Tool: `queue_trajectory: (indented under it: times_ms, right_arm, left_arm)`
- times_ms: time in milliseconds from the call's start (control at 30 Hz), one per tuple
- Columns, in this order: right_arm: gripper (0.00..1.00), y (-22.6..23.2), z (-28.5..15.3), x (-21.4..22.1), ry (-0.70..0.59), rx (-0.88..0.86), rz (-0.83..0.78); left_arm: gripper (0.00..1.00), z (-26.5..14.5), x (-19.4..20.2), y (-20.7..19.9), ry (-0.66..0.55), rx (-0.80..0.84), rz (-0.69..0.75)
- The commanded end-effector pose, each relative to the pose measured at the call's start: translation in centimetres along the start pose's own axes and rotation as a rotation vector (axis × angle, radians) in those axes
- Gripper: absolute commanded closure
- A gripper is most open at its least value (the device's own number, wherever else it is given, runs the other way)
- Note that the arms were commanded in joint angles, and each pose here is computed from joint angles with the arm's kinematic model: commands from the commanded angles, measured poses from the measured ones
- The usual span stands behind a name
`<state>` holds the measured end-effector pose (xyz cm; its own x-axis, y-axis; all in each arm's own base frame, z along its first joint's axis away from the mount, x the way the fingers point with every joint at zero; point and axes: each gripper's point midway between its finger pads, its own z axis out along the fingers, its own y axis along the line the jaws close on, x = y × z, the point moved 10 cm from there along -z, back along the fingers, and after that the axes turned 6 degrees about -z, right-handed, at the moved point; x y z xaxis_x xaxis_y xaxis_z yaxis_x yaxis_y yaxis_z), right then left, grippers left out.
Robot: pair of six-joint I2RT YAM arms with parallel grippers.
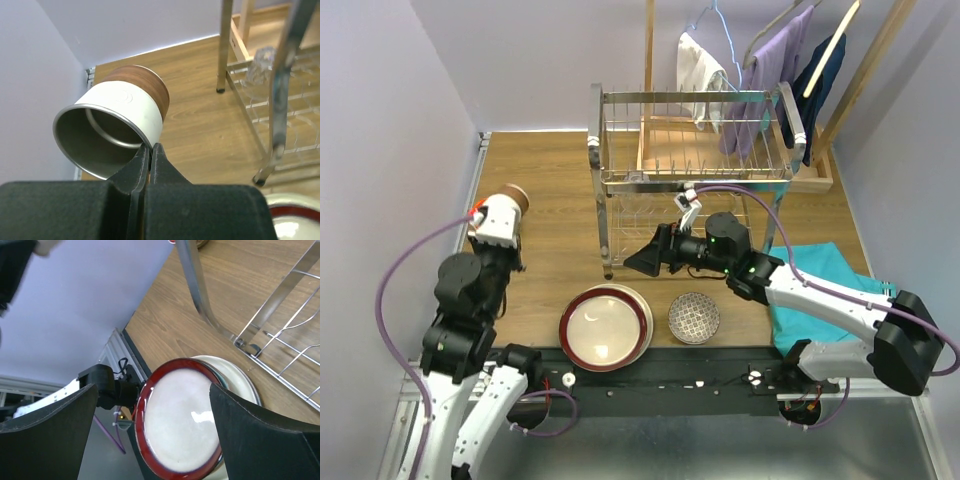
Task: Load the mixed dishes into the dish rack
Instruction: Pass the cup from the left arm to the right
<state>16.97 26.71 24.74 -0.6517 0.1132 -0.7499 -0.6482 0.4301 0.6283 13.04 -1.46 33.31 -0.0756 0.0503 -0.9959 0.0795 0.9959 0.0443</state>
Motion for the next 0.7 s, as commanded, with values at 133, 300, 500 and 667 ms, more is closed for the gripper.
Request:
queue_trajectory:
  times_ms: [133, 300, 500, 667]
  right_arm:
    - [0.0, 1.8, 1.7, -0.2, -0.04, -0.1, 0.101]
    - [0.0, 1.8, 3.6, -0.3, -0.097, -0.099, 0.221]
    - [0.0, 3.9, 6.1, -0.2, -0.102, -0.127, 0.294]
    - [0.0, 4.3, 7.1, -0.1, -0.077, -0.078, 0.399]
  left_arm:
    - [1.0, -2.8, 5.5, 0.2, 0.011, 0.251, 0.439]
    - [1.0, -3.7, 6.5, -0.7, -0.056, 0.419, 0.525]
    - [1.0, -5.3, 6.9, -1.4, -0.244, 0.547, 0.707]
    - [1.0, -7.8, 7.5, -3.2, -0.295, 0.73, 0.718]
